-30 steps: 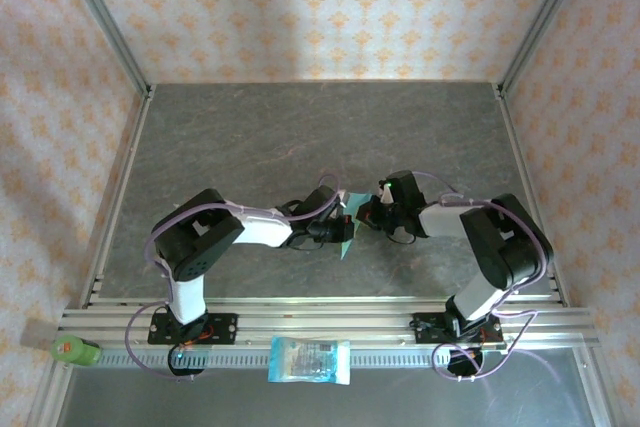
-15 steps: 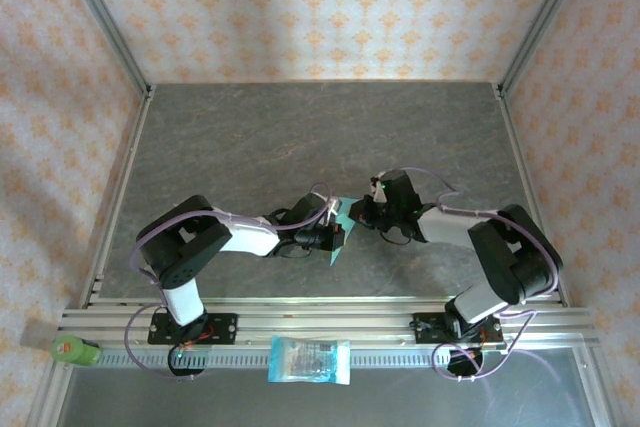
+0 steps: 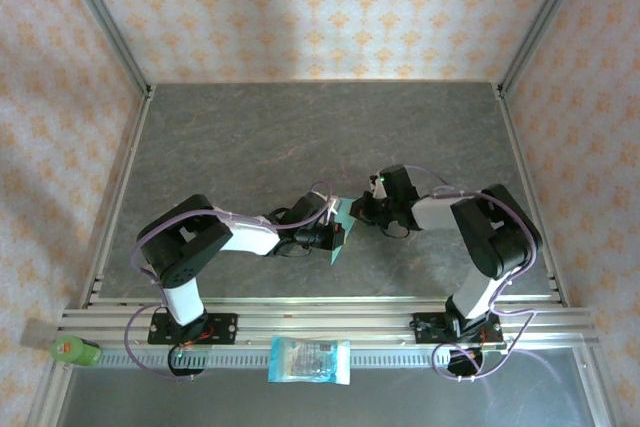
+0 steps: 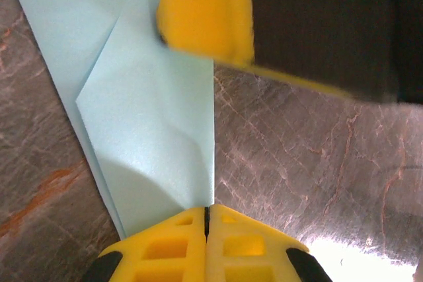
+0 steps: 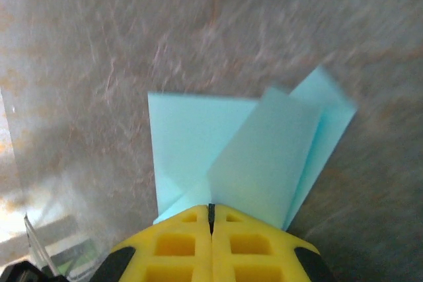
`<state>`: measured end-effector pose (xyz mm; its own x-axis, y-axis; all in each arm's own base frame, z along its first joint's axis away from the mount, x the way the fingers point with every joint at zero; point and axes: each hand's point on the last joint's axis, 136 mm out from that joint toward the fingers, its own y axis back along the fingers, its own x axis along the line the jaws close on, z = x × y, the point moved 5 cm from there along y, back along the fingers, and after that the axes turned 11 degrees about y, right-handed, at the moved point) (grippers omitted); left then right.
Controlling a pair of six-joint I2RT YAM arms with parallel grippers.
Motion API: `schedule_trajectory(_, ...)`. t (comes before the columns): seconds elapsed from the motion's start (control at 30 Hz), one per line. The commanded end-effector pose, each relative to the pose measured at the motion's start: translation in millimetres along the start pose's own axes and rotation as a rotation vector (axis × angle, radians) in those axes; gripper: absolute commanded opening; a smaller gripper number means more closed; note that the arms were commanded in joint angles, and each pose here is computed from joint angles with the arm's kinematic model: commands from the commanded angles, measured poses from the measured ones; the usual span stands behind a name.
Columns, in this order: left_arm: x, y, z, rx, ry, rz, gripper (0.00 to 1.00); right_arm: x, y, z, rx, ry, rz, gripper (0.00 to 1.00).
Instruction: Fold a paper plane with a square sheet of paper (pick it up from the middle)
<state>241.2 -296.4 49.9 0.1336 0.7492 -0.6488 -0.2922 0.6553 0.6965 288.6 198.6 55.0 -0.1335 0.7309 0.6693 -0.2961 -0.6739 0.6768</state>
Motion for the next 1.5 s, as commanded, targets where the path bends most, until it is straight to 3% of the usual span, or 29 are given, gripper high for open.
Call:
schedule_trajectory(0.0, 78.1, -3.1, -53.1, 0.197, 0.053, 0.309, 0.00, -20.7, 2.5, 20.0, -0.059, -0.003, -0.080, 0.00)
schedule_trajectory(0.73, 79.1, -1.8, -56.5, 0.208, 0.047, 0.298, 0.00, -56.3, 13.2, 66.9, -0.129, -0.077, -0.126, 0.00)
schedule_trajectory(1.0, 75.5, 0.5, -55.4, 0.207, 0.041, 0.284, 0.00, -25.7, 43.5, 83.9, -0.220, -0.008, -0.065, 0.01)
schedule_trajectory(1.23, 67.9, 1.8, -49.1, 0.190, 0.035, 0.270, 0.00, 5.8, 29.5, 47.4, -0.102, 0.040, 0.101, 0.03)
schedule_trajectory(1.47, 52.1, 4.2, -37.1, 0.164, 0.037, 0.240, 0.00, -9.3, 4.1, 10.4, -0.007, 0.013, 0.026, 0.00)
